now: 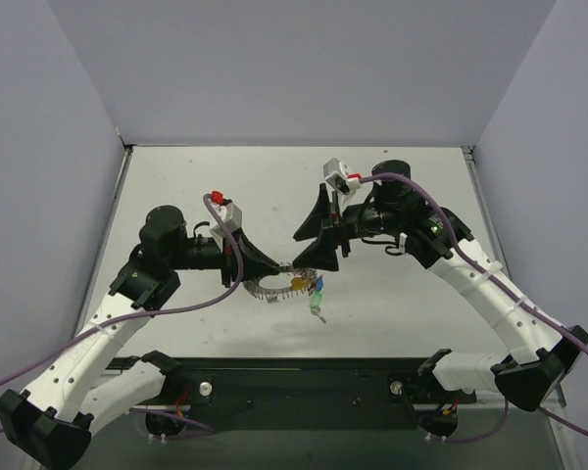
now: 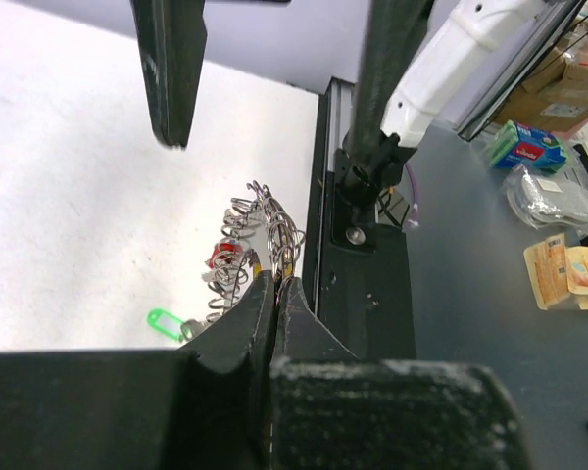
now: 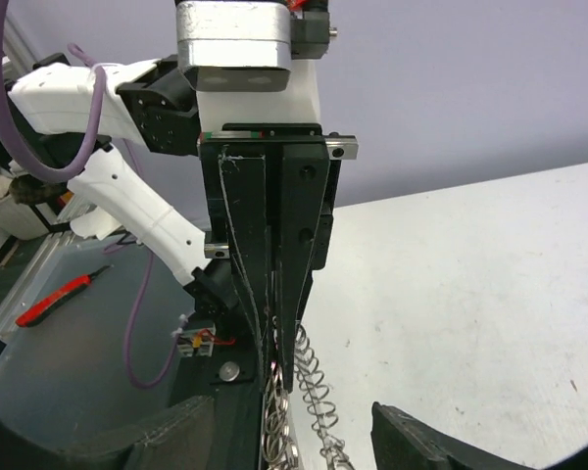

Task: Put the keys on the keyring

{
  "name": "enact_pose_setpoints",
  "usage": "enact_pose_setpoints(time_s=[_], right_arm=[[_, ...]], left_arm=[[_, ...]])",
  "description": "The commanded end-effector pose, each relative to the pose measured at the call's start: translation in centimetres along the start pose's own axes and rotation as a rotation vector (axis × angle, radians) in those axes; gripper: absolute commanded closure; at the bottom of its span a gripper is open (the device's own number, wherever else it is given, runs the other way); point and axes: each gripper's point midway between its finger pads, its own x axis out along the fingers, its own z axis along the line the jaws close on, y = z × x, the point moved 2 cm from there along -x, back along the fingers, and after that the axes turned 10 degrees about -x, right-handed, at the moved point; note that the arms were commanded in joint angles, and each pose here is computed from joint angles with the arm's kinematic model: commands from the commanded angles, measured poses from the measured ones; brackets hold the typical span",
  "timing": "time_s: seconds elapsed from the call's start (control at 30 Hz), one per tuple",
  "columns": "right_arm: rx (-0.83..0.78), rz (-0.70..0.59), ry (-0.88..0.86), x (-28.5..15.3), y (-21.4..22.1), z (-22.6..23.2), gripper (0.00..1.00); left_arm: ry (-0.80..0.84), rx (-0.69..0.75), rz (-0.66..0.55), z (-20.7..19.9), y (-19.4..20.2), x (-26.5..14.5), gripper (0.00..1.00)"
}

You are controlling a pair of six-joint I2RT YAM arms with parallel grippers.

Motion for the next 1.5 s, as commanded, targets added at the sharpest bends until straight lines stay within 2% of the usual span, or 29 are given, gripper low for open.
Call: enact_pose_setpoints(time_s=[0.0, 0.13, 0.27, 0.3, 0.4, 0.47, 0.5, 0.53, 0.7, 0.73, 0.77, 0.8, 0.87, 0.9, 0.93, 1.0, 1.1, 1.17, 1.3, 1.47], right_arm=[[-0.019, -0.058, -0.064, 0.6, -1.3, 0.4, 0.39], [-0.012, -0.052, -0.085, 1.2, -1.1, 0.6, 0.41], [0.0, -0.044, -0.102, 1.6, -0.9, 0.7, 0.48], [0.003, -0.043, -0.105, 1.6, -0.8, 0.7, 0.58], [0.014, -0.038, -0.119, 1.8, -0.6, 0.8, 0.75], [0.018, -0.036, -0.131, 1.8, -0.5, 0.9, 0.83], [0.019, -0.035, -0.132, 1.9, -0.4, 0.9, 0.96], [0.018, -0.036, -0.134, 1.8, -0.5, 0.9, 1.0], [0.004, -0.037, -0.142, 1.6, -0.4, 1.2, 1.0], [-0.001, -0.037, -0.145, 1.6, -0.4, 1.2, 1.0], [-0.006, -0.04, -0.152, 1.5, -0.5, 1.4, 1.0], [-0.007, -0.038, -0.156, 1.5, -0.4, 1.4, 1.0], [-0.01, -0.034, -0.166, 1.4, -0.3, 1.6, 1.0], [-0.012, -0.033, -0.174, 1.4, -0.2, 1.6, 1.0], [-0.006, -0.028, -0.179, 1.4, -0.1, 1.7, 1.0], [-0.012, -0.024, -0.195, 1.4, -0.1, 1.9, 1.0], [-0.015, -0.008, -0.209, 1.2, 0.3, 2.2, 1.0], [0.0, 0.011, -0.229, 1.0, 0.5, 2.6, 1.0], [-0.004, 0.037, -0.246, 0.8, 0.9, 2.8, 1.0], [-0.017, 0.039, -0.253, 0.5, 0.8, 3.4, 1.0]], left_arm=[[0.054, 0.168, -0.15, -2.3, -4.0, -0.3, 1.0], [0.071, 0.171, -0.157, -2.6, -4.2, -0.3, 1.0], [0.073, 0.184, -0.169, -2.8, -4.5, -0.3, 1.0], [0.076, 0.186, -0.171, -2.9, -4.6, -0.4, 1.0], [0.079, 0.191, -0.177, -3.0, -4.7, -0.4, 1.0], [0.081, 0.205, -0.189, -3.2, -5.0, -0.5, 1.0], [0.08, 0.203, -0.19, -3.2, -5.0, -0.5, 1.0], [0.08, 0.21, -0.197, -3.3, -5.1, -0.6, 1.0], [0.05, 0.227, -0.199, -3.5, -5.7, -0.9, 1.0], [0.027, 0.206, -0.186, -3.2, -5.5, -1.0, 0.92], [0.023, 0.222, -0.191, -3.7, -6.4, -1.2, 0.69], [0.014, 0.233, -0.187, -3.8, -6.6, -1.3, 0.58], [0.002, 0.194, -0.141, -3.8, -6.4, -1.3, 0.43], [0.006, 0.224, -0.144, -4.4, -7.4, -1.6, 0.41], [-0.001, 0.187, -0.107, -4.1, -7.0, -1.4, 0.41], [-0.007, 0.218, -0.098, -4.5, -8.0, -1.6, 0.4], [-0.05, 0.15, 0.023, -3.3, -6.3, -1.6, 0.4], [-0.046, 0.148, 0.068, -3.3, -6.9, -1.5, 0.41], [-0.03, 0.094, 0.219, -3.0, -5.3, -1.3, 0.48], [-0.012, 0.067, 0.323, -2.4, -4.2, -0.1, 0.55]])
